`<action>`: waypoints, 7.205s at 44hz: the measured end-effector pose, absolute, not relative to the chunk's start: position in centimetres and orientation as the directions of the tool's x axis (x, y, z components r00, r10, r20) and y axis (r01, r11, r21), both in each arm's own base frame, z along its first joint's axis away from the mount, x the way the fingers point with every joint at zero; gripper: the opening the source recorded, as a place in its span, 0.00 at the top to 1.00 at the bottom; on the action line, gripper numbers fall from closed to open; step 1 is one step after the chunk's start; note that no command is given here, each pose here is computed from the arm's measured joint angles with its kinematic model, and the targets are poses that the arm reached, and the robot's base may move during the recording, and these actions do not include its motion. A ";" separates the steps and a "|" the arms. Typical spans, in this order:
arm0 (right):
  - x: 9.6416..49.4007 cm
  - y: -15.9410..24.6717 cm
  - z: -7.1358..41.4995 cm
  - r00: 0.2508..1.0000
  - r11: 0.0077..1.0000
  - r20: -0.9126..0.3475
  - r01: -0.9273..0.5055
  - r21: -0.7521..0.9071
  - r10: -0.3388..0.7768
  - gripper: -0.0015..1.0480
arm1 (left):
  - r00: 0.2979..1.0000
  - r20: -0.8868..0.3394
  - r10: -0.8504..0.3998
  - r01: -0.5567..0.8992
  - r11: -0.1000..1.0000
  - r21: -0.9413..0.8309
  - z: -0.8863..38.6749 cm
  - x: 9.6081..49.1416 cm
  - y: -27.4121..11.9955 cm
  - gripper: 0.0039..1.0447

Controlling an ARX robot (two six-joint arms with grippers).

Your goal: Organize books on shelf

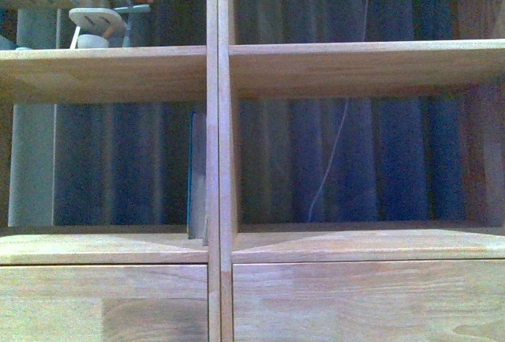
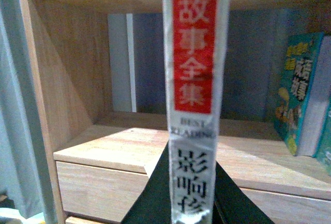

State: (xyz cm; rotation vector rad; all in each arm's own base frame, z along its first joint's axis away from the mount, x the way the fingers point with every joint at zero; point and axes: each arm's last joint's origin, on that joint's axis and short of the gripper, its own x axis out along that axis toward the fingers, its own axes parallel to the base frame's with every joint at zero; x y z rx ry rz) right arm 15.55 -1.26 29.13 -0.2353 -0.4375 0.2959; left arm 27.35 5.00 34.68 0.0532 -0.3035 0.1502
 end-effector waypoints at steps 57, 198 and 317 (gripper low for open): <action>10.8 0.7 26.4 0.839 0.914 0.371 -0.326 -0.242 0.397 0.07 | 0.971 0.231 0.068 -0.108 0.980 0.166 35.1 56.4 1.1 0.94; 10.8 0.7 26.4 0.839 0.914 0.371 -0.325 -0.242 0.397 0.07 | 0.993 0.116 -0.036 0.015 0.983 0.182 32.3 30.9 -3.7 0.07; 9.7 0.0 16.7 1.000 1.000 0.005 0.000 -0.011 0.000 0.97 | 1.000 0.009 -0.001 0.001 1.000 0.004 16.7 9.7 0.0 0.98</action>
